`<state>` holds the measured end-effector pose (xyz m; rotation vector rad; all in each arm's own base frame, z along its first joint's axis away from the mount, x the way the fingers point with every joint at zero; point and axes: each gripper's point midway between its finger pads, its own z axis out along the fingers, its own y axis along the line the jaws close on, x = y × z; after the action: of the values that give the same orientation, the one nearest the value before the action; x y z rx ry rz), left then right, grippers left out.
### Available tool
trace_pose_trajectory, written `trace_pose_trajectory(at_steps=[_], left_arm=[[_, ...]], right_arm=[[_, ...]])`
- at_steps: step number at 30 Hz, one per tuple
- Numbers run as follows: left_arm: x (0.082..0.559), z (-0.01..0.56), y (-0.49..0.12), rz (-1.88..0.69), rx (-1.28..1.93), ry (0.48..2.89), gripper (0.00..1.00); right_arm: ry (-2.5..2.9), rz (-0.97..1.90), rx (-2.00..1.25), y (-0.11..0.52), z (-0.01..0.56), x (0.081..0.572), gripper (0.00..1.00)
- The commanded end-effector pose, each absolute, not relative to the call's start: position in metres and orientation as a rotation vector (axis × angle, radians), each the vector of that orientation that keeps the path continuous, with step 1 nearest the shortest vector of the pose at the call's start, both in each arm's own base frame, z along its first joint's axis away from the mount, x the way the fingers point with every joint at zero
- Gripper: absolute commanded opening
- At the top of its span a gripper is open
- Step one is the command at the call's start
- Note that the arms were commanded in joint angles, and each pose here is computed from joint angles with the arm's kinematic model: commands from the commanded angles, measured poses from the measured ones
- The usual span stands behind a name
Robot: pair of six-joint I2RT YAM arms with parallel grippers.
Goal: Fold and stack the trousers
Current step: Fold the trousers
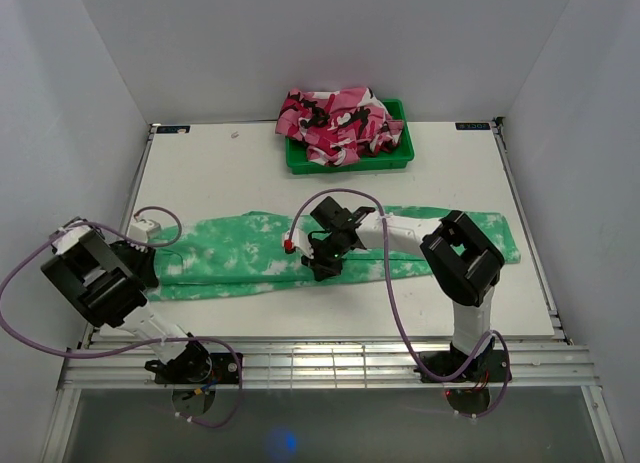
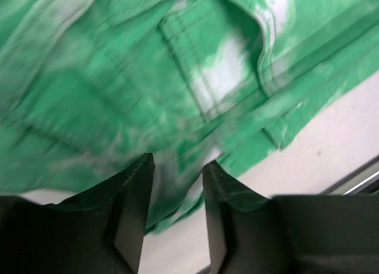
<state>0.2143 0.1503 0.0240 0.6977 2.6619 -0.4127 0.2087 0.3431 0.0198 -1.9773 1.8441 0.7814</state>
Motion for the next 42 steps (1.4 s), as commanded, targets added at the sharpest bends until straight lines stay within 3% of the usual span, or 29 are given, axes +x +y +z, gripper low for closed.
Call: trace_pose_trajectory(at_steps=[1, 4, 6, 8, 12, 16, 17, 22, 26, 27, 30, 34, 38, 42], left_arm=[[0.224, 0.072, 0.171, -0.368, 0.821, 2.459, 0.52], [0.234, 0.13, 0.161, -0.374, 0.844, 2.297, 0.59], [0.237, 0.16, 0.154, -0.247, 0.91, 2.212, 0.63], [0.23, 0.162, 0.138, -0.181, 1.05, 2.136, 0.7], [0.237, 0.178, 0.086, -0.236, 1.084, 2.042, 0.7], [0.278, 0.185, 0.014, -0.495, 1.007, 1.976, 0.55], [0.281, 0.18, 0.001, -0.542, 0.999, 1.995, 0.47], [0.267, 0.113, -0.075, -0.681, 1.132, 2.111, 0.36], [0.233, 0.049, -0.095, -0.732, 1.223, 2.27, 0.27], [0.221, 0.031, -0.095, -0.728, 1.254, 2.324, 0.24], [0.21, -0.008, -0.076, -0.648, 1.263, 2.486, 0.18], [0.213, -0.028, -0.049, -0.546, 1.2, 2.602, 0.12], [0.221, -0.033, -0.022, -0.475, 1.134, 2.657, 0.1], [0.227, -0.036, 0.004, -0.386, 1.139, 2.67, 0.1]], right_arm=[[2.219, 0.561, -2.104, 0.262, -0.031, 0.189, 0.08], [2.23, 0.56, -2.11, 0.259, -0.031, 0.186, 0.08], [2.232, 0.553, -2.111, 0.258, -0.032, 0.185, 0.08], [2.233, 0.55, -2.104, 0.258, -0.031, 0.186, 0.08], [2.228, 0.546, -2.099, 0.26, -0.031, 0.186, 0.08], [2.213, 0.543, -2.099, 0.261, -0.029, 0.185, 0.11], [2.213, 0.543, -2.1, 0.261, -0.029, 0.184, 0.11], [2.181, 0.566, -2.054, 0.271, -0.016, 0.188, 0.19], [2.123, 0.569, -1.987, 0.284, 0.006, 0.199, 0.41], [2.091, 0.572, -1.966, 0.288, 0.018, 0.203, 0.54], [2.059, 0.57, -1.87, 0.288, 0.052, 0.218, 0.74], [2.126, 0.6, -1.7, 0.251, 0.092, 0.243, 0.78], [2.313, 0.575, -1.396, 0.161, 0.113, 0.28, 0.78], [2.483, 0.464, -1.067, 0.067, 0.116, 0.3, 0.72]])
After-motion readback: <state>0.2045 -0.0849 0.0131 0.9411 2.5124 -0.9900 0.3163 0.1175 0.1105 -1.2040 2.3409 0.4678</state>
